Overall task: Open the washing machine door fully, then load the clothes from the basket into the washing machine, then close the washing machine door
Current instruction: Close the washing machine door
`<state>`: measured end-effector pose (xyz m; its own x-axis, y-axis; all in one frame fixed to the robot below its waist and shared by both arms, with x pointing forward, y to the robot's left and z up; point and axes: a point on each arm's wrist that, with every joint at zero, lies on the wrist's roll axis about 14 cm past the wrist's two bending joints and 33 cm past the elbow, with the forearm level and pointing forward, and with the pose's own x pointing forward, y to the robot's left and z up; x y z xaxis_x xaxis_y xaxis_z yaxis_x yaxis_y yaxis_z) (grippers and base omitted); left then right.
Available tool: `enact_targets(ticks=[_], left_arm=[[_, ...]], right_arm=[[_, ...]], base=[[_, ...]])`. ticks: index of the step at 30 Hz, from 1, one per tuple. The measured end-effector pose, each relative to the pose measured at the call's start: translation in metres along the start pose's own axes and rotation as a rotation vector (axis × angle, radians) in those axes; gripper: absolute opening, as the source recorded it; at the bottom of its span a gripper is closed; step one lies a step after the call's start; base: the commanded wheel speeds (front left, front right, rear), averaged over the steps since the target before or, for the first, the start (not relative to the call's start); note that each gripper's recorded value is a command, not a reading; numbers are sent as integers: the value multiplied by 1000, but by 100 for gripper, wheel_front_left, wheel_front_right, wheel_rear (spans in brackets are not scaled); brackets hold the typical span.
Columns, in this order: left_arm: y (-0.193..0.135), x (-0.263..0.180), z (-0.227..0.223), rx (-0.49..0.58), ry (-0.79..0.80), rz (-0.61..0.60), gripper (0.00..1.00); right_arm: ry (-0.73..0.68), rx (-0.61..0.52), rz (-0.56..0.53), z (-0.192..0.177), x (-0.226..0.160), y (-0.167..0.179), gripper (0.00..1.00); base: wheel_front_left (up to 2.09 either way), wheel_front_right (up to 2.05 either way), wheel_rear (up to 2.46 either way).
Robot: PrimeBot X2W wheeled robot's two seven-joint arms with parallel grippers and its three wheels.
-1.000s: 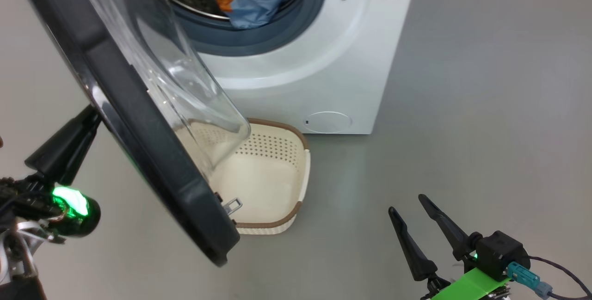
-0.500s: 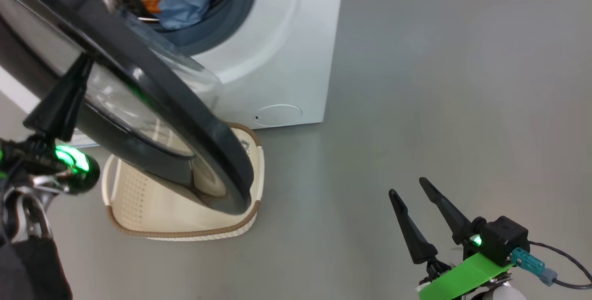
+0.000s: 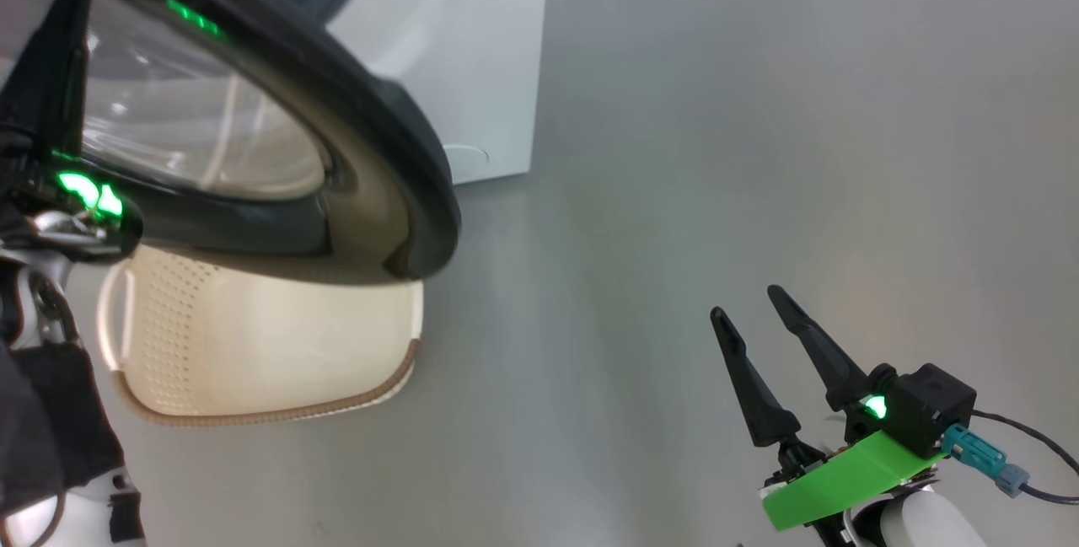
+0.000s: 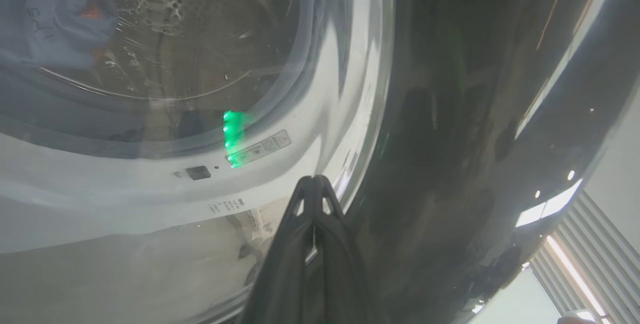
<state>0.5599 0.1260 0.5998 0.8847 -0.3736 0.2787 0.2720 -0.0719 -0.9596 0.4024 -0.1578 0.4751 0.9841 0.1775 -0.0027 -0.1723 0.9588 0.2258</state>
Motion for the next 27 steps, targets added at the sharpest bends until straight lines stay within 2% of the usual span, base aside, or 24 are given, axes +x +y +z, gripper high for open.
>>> enact_targets(ticks=[6, 12, 24, 27], left_arm=[[15, 8, -2, -6, 3, 20, 0], [-7, 2, 3, 43, -11, -18, 0], [-71, -44, 33, 306, -193, -79, 0], [-84, -60, 42, 440, -255, -65, 0]], right_arm=[[15, -1, -34, -5, 0, -11, 100], [-3, 3, -16, 0, 3, -5, 100], [-62, 9, 50, 20, 3, 20, 100], [-67, 11, 63, 22, -2, 26, 100]], base=[[0, 0, 0], [0, 0, 0], [0, 0, 0], [0, 0, 0]])
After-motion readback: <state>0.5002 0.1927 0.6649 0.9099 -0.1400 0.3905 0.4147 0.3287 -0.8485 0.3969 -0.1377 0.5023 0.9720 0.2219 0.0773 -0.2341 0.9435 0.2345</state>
